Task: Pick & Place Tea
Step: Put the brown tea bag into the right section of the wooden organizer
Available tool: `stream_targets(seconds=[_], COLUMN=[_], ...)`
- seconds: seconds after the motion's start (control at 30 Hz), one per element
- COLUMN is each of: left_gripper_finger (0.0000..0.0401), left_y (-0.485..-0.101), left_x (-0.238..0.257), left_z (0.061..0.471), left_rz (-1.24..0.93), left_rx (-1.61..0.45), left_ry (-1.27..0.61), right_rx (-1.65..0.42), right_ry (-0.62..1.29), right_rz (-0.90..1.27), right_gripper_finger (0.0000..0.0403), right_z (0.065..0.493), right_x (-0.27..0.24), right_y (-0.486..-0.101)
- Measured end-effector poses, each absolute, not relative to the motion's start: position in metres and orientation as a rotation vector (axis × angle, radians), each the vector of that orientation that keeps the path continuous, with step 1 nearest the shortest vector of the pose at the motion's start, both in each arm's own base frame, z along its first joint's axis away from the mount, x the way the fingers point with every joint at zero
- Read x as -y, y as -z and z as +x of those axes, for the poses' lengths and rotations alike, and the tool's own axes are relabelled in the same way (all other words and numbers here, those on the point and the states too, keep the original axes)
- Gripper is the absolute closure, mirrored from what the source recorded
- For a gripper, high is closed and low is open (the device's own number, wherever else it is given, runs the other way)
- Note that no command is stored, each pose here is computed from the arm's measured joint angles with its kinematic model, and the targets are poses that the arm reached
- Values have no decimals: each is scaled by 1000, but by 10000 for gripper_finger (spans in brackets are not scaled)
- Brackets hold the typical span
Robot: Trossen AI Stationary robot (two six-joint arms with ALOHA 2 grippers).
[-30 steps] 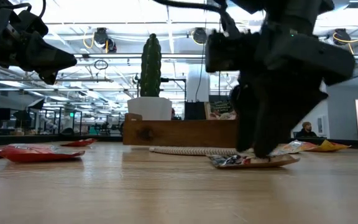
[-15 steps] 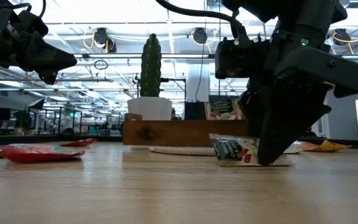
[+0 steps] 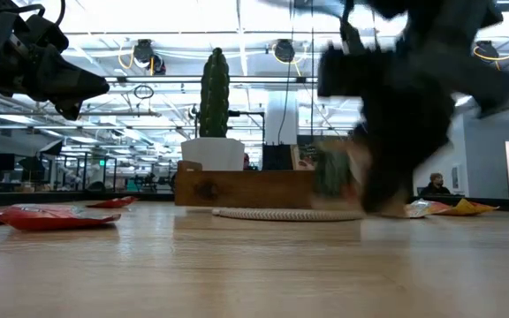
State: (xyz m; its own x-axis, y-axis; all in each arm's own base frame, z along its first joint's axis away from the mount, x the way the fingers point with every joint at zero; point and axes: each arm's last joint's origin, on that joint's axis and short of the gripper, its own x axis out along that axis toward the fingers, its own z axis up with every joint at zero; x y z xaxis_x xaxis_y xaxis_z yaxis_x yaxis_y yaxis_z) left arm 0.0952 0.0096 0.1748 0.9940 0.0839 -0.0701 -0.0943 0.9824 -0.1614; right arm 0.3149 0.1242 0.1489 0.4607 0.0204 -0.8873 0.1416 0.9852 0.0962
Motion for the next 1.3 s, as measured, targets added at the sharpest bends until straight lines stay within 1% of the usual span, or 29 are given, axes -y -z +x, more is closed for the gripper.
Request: stream_targets(seconds=[0.07,0.17,0.27,0.37,0.47,0.6,0.73,0.93,1.1,1.3], left_gripper_finger=[343,343,343,343,343,343,343,343,343,343], left_y=[-175,-175,-175,-175,-175,-175,-175,-175,-175,-175], left_x=[-10,-10,-10,-10,-10,-10,-10,-10,-10,-10], left_z=[95,95,95,95,95,95,95,95,95,95], left_rz=[-165,-165,-165,-165,-165,-165,-166,-165,-165,-165], left_rx=[-63,-63,-63,-63,-63,-63,-63,-63,-63,-63], left_ry=[-90,-89,-89,-90,-90,-90,-89,-89,-90,-89], right_rx=[-1005,-865,-680,-521,-464,-380,-316,-346,-369,-390], right_ry=[154,307,515,696,766,779,762,687,630,620], right_rz=[137,29,-86,-96,-72,-14,4,3,46,59], right_gripper_finger=[393,391,397,392,387,397,393,398,395,396], right_z=[313,307,301,297,294,291,286,291,297,299], right_x=[-127,-133,-138,-132,-117,-100,-89,-77,-65,-56], right_y=[-161,-173,-181,-167,-143,-121,-115,-114,-115,-115])
